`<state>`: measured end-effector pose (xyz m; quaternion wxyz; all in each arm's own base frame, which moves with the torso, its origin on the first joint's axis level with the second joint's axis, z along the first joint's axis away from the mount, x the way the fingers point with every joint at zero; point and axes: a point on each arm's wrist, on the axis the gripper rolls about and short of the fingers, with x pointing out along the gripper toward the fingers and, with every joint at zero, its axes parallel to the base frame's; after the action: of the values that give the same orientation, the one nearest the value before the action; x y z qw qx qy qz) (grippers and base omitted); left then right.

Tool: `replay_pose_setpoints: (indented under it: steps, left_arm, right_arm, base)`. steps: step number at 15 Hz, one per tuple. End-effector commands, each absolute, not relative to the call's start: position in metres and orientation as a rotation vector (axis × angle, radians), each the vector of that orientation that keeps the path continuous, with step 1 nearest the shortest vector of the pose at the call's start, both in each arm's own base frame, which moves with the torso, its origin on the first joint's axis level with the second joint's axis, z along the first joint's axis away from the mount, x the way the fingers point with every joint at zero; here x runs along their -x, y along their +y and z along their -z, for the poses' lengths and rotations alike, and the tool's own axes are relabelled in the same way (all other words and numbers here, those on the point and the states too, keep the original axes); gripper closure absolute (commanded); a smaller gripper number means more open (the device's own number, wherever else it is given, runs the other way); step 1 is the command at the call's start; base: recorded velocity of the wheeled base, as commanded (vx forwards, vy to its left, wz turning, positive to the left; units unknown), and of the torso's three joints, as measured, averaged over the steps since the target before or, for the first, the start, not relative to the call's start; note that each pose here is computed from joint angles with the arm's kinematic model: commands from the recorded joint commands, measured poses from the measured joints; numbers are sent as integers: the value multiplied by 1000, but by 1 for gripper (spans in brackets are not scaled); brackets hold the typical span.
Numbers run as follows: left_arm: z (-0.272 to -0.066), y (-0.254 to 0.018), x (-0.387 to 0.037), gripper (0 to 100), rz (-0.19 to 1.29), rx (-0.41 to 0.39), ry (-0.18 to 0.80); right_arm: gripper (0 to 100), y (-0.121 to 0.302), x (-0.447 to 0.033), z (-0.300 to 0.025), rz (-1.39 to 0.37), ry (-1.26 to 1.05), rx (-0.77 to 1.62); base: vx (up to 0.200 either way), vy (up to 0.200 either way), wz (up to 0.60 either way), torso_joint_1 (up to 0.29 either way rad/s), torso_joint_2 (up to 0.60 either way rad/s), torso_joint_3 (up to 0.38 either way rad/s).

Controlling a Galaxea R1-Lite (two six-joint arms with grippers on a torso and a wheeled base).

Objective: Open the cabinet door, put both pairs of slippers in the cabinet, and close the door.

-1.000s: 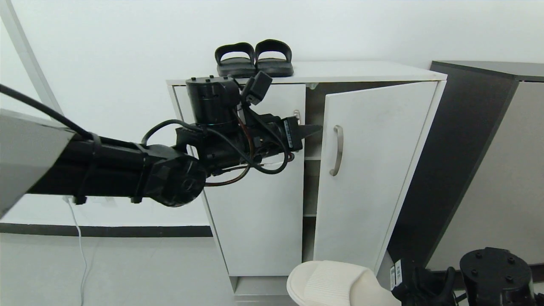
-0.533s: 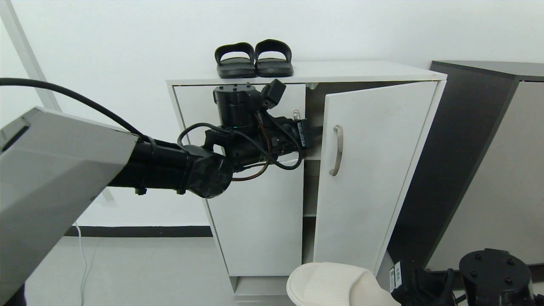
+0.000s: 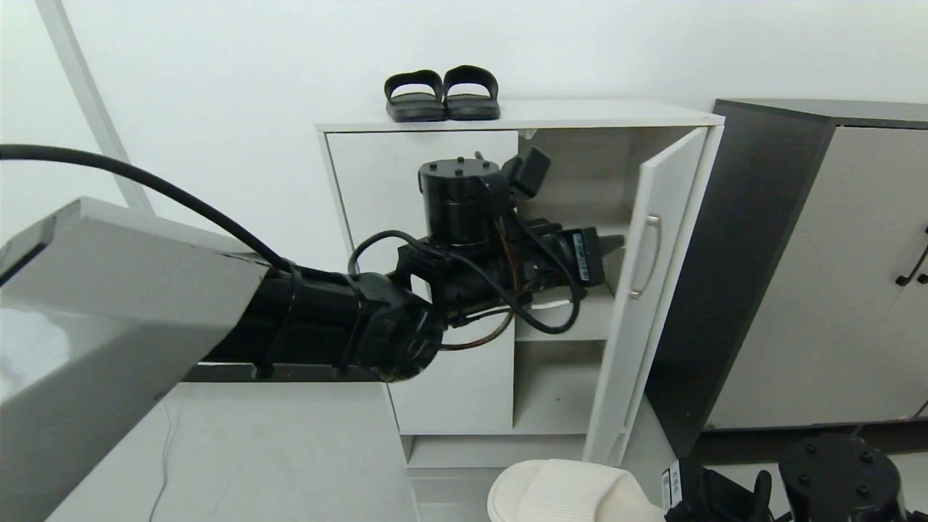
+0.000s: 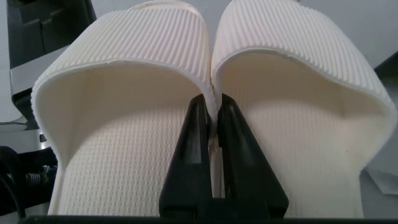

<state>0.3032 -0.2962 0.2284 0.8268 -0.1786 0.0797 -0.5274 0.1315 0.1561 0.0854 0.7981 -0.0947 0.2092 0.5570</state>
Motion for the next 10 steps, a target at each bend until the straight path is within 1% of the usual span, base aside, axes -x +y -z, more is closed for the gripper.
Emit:
replay_pose_setpoints:
  steps: [1, 2, 3, 4, 5, 6, 7, 8, 9, 10]
  left_arm:
    - [-234, -305, -288, 100, 1161, 382, 156]
    - [-234, -303, -290, 100, 1155, 382, 154]
    - [-235, -286, -302, 100, 1101, 386, 137]
    - [-238, -274, -306, 100, 1062, 389, 118]
    - [-245, -256, -307, 100, 1004, 391, 97]
    - [-255, -236, -305, 100, 960, 394, 74]
    - [-262, -213, -297, 100, 921, 372, 52]
    - [-265, -199, -289, 100, 893, 348, 38]
    - [-266, -170, -268, 100, 786, 285, 22]
    - [-264, -150, -247, 100, 695, 253, 17]
  right_arm:
    - [100, 156, -131, -84, -1197, 454, 210]
    - [100, 156, -131, -84, -1197, 452, 212]
    - [100, 157, -133, -85, -1191, 445, 209]
    - [100, 159, -137, -87, -1182, 438, 202]
    - [100, 162, -149, -89, -1135, 425, 194]
    - [100, 165, -164, -90, -1041, 413, 187]
    - [100, 169, -181, -91, -911, 412, 165]
    - [100, 172, -190, -93, -834, 404, 131]
    - [100, 185, -210, -101, -698, 377, 34]
    - [100, 193, -222, -102, -610, 362, -4]
  base:
    - [0, 0, 0, 0, 0, 0]
    - [0, 0, 0, 0, 0, 0]
    - [0, 0, 0, 0, 0, 0]
    - [0, 0, 0, 0, 0, 0]
    - [0, 0, 0, 0, 0, 0]
    - [0, 0, 0, 0, 0, 0]
    - [0, 0, 0, 0, 0, 0]
    - [0, 0, 0, 0, 0, 0]
    - [0, 0, 0, 0, 0, 0]
    - [0, 0, 0, 0, 0, 0]
